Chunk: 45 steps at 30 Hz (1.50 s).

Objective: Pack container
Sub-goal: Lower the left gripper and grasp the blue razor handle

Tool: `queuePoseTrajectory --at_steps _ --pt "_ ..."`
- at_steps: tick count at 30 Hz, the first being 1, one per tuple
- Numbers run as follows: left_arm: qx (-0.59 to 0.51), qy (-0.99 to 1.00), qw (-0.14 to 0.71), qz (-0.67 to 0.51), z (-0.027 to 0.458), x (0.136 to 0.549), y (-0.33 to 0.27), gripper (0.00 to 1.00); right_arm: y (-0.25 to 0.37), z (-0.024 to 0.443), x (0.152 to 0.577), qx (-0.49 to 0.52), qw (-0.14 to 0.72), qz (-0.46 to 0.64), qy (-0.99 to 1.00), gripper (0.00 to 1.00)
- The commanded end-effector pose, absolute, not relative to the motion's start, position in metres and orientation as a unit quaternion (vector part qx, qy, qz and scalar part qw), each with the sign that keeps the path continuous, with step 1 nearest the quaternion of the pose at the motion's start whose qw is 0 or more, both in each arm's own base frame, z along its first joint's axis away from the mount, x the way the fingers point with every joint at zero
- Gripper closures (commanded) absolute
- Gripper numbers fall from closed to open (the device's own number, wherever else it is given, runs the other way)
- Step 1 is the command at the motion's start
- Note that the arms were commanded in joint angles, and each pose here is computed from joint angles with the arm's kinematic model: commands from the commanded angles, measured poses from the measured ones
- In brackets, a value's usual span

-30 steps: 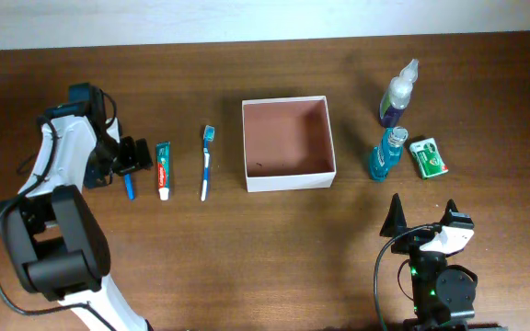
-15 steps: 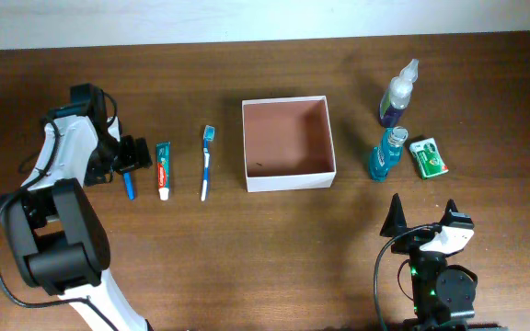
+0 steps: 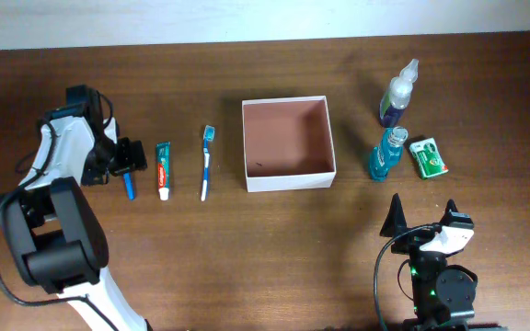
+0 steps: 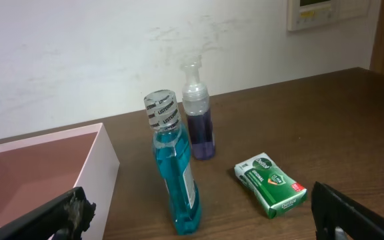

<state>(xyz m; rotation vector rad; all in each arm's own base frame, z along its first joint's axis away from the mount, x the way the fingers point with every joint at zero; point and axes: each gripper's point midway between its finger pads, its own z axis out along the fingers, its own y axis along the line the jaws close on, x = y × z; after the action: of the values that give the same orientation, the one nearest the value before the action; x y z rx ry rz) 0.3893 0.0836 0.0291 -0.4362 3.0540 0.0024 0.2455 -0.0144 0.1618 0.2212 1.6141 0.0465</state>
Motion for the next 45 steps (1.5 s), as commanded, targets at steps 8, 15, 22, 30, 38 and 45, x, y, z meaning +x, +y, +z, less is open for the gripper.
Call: queuePoseTrajectory --at_steps 8,15,22,30,38,45 --pt "-0.134 0.991 -0.002 -0.002 0.003 0.387 0.085 0.19 -0.014 0.16 0.245 0.095 0.685 0.016 0.723 0.01" --pt "-0.134 0.991 0.005 0.0 0.003 0.39 0.086 0.32 -0.014 0.16 0.245 0.095 0.685 0.016 0.723 0.02" --pt "-0.134 0.991 0.01 0.001 0.0 0.393 0.087 0.32 -0.014 0.16 0.245 0.095 0.685 0.016 0.723 0.02" --pt "-0.134 0.991 0.005 0.0 -0.004 0.392 0.087 0.32 -0.014 0.16 0.245 0.095 0.685 0.016 0.723 0.02" --pt "-0.135 0.991 -0.009 -0.003 -0.013 0.389 0.086 0.32 -0.014 0.16 0.245 0.095 0.685 0.016 0.723 0.02" --pt "-0.135 0.991 -0.014 -0.003 -0.015 0.387 0.085 0.33 -0.014 0.16 0.245 0.095 0.685 0.016 0.723 0.01"
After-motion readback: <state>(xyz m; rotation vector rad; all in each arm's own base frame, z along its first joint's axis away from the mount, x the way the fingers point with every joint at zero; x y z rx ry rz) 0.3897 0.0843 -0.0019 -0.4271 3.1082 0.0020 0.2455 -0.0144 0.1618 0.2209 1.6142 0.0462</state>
